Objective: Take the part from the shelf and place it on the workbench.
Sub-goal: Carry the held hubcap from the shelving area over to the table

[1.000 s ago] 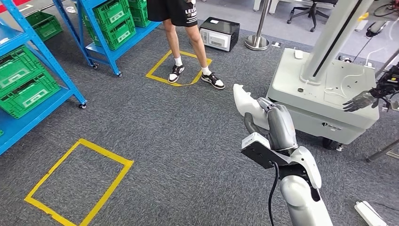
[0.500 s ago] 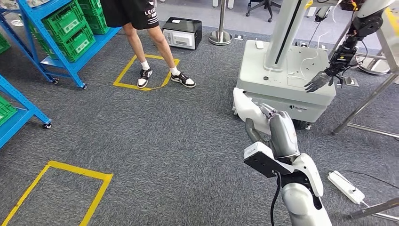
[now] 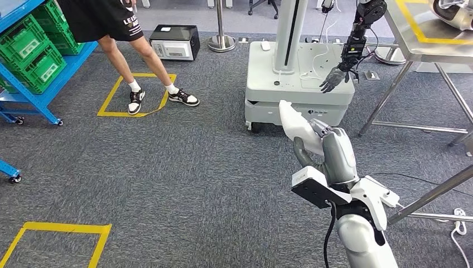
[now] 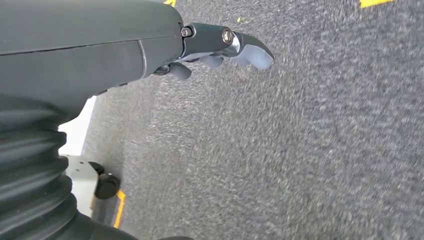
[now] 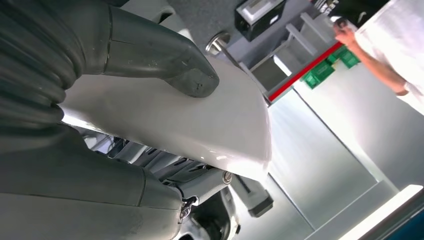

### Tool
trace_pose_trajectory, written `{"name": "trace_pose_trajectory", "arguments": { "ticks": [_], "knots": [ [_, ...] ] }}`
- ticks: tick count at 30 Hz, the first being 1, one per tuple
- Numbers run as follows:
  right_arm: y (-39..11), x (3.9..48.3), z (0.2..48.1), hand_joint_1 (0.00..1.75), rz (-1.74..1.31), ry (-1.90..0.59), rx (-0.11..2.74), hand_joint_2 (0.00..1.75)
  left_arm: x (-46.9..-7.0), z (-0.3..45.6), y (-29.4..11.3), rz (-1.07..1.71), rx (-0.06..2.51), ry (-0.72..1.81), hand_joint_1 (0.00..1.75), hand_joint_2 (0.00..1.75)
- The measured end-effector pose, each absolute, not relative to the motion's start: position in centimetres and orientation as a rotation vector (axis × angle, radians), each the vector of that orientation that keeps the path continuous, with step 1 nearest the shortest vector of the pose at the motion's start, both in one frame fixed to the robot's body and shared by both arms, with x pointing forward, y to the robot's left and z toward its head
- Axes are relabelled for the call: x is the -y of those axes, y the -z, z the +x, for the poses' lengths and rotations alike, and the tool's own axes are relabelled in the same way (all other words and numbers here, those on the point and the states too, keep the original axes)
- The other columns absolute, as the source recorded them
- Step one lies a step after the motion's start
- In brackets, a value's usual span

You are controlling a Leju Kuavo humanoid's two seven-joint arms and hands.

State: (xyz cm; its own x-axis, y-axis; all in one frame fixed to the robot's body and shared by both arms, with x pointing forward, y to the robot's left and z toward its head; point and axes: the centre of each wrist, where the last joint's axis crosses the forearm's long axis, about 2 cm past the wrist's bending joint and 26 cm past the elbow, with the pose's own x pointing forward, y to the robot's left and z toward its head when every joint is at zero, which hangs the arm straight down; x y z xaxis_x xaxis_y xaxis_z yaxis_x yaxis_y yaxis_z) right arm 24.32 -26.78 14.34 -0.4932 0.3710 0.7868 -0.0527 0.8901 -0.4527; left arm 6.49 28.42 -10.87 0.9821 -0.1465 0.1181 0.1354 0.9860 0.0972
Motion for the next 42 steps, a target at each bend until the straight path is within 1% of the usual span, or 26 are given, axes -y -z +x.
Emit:
{"name": "trace_pose_trajectory", "arguments": {
  "ticks": [9,17,25,29,42],
  "knots": [
    [-13.7,26.8,23.5,1.75,-0.248,-0.515,2.003,1.75,-27.8,5.2,11.0,0.072,0.113,0.146,0.00,1.75],
    [-13.3,26.8,22.9,1.75,-0.247,-0.526,1.986,1.75,-28.3,6.1,10.9,0.070,0.147,0.158,0.00,1.75],
    [-13.2,27.1,23.4,1.75,-0.230,-0.541,1.997,1.75,-28.0,6.1,10.9,0.052,0.158,0.147,0.00,1.75],
    [-13.0,27.3,24.2,1.75,-0.203,-0.543,2.020,1.75,-28.6,6.0,10.9,0.066,0.168,0.140,0.00,1.75],
    [-12.3,27.8,23.7,1.75,-0.231,-0.529,2.007,1.75,-28.6,3.9,11.2,0.085,0.108,0.136,0.00,1.75]
  ]
}}
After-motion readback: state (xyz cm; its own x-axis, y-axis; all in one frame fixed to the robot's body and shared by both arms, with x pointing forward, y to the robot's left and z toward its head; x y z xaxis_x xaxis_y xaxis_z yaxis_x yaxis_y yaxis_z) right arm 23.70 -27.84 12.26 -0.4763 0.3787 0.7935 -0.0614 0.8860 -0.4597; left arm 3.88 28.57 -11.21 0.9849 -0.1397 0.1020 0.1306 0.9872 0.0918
